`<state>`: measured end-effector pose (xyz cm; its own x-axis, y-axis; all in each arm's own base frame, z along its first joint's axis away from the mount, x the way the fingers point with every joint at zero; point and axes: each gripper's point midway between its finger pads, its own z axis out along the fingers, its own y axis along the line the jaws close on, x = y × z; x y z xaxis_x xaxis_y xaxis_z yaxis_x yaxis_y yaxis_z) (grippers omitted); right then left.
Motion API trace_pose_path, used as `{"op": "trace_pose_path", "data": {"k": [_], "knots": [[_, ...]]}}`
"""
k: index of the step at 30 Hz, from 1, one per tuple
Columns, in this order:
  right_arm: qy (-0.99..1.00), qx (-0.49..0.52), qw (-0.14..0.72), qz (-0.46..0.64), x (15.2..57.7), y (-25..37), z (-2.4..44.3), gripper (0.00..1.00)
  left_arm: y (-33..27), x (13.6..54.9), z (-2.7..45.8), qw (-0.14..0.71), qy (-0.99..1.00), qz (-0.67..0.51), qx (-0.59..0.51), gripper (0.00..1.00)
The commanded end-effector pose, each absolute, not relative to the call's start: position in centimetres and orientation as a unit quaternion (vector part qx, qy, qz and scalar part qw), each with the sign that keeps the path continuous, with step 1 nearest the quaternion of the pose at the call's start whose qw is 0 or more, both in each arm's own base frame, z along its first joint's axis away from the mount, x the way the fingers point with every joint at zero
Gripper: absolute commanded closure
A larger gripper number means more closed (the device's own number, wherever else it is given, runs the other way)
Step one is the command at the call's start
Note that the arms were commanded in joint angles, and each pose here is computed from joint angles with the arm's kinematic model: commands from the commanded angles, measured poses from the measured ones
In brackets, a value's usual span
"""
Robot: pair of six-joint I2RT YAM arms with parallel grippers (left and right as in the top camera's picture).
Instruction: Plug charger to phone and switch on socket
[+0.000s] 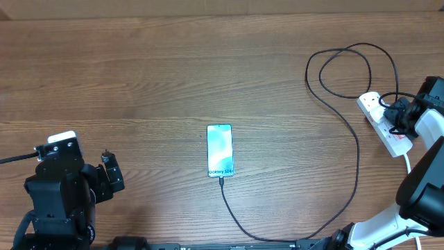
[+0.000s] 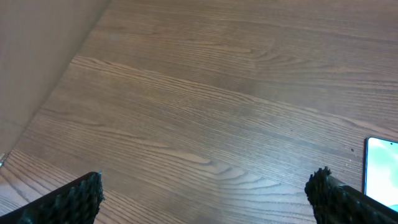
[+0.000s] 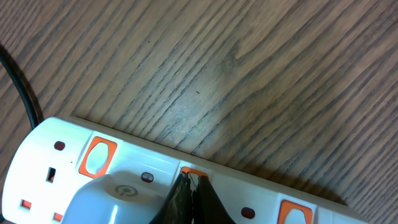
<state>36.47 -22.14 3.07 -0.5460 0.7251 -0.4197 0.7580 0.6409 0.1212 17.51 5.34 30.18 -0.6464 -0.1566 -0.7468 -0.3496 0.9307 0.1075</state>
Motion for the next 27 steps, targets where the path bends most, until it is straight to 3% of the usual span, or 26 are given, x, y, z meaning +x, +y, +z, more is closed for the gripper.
{"op": "trace_pose_path", "data": {"k": [1, 27], "knots": [[0.885, 0.409, 0.219, -0.032, 37.0, -21.3, 2.6, 0.96, 5.5, 17.5, 30.3, 0.399, 0.896, 0.124, -0.149, 0.0], [0.908, 0.385, 0.163, -0.021, 35.7, -17.3, 1.0, 0.96, 5.5, 17.0, 30.7, 0.41, 0.891, 0.122, -0.151, 0.0]]}}
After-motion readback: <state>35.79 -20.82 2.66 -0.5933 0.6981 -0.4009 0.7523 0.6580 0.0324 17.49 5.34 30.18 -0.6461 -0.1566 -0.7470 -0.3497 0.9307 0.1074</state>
